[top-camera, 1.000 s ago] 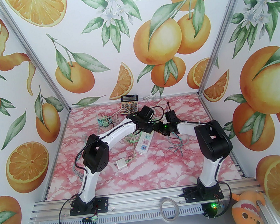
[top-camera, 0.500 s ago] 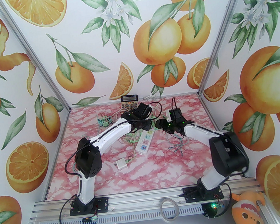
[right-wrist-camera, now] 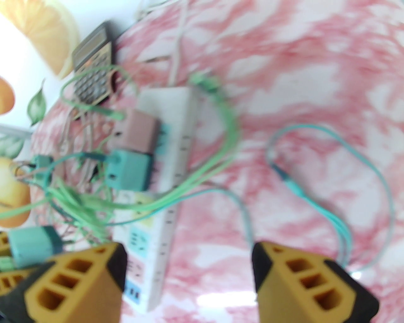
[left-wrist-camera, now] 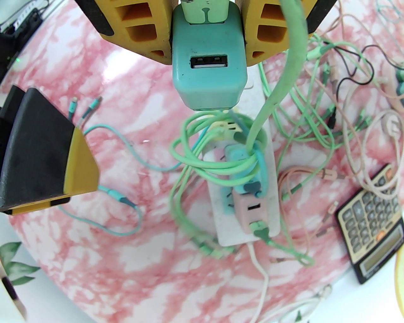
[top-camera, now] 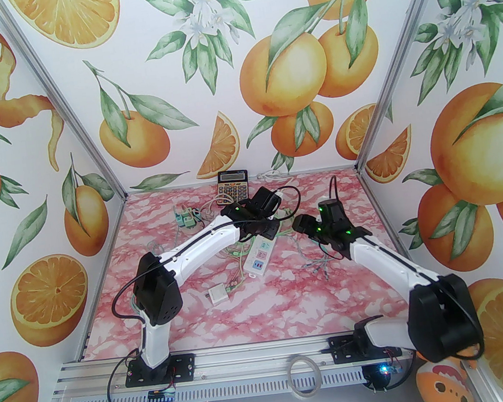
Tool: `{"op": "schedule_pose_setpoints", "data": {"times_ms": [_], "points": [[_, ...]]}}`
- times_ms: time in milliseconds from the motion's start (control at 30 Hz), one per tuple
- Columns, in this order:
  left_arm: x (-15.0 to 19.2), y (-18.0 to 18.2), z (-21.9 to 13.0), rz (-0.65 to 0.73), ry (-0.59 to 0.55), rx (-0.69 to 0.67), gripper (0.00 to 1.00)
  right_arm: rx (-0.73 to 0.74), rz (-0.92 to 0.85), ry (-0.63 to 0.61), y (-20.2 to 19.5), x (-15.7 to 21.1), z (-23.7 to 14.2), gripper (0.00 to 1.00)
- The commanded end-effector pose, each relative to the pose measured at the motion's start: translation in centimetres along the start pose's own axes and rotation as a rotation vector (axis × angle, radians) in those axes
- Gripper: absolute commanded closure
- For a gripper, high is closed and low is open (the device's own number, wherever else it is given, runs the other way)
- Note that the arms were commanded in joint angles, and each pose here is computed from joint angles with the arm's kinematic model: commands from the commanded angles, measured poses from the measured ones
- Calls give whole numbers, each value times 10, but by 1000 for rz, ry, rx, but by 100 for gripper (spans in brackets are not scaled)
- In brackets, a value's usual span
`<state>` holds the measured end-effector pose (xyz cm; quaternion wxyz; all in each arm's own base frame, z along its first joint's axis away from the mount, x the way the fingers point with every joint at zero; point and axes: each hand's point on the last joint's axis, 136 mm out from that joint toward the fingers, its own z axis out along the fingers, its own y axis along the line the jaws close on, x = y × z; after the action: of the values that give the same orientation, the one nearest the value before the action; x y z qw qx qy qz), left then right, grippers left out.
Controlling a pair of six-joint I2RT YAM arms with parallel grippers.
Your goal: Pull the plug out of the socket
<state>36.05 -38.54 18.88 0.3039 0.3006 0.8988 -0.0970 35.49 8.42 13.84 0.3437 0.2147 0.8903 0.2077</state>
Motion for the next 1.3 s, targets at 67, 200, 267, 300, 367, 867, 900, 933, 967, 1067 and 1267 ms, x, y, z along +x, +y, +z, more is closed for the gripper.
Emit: {"op": "schedule_pose_setpoints", "data": {"times_ms": [67,200,267,300,367,867,900,933,967,1067,1267], "points": [[-39,-18,-56,46,-115,38,77,105,47,-72,-34,1,-20,27],[-61,-34,-73,65,-176,85,77,139,70,-100,-46,2,-30,23],[-68,-43,-79,82,-202,107,77,154,73,-120,-51,2,-36,23],[-71,-49,-83,92,-215,122,77,164,77,-127,-54,2,-38,22],[-76,-58,-87,110,-229,140,78,168,74,-141,-56,2,-42,22],[5,-102,-98,208,-150,146,77,187,65,-161,-53,-19,-40,17],[14,-102,-96,207,-141,149,77,182,66,-158,-52,-19,-39,17],[24,-102,-93,201,-130,153,77,174,68,-159,-50,-20,-38,17],[34,-103,-89,199,-116,162,77,168,71,-158,-49,-21,-37,17],[66,-101,-73,181,-65,172,77,163,69,-148,-47,-21,-36,17],[133,-88,-35,156,66,144,77,164,60,-124,-46,-19,-32,18]]}}
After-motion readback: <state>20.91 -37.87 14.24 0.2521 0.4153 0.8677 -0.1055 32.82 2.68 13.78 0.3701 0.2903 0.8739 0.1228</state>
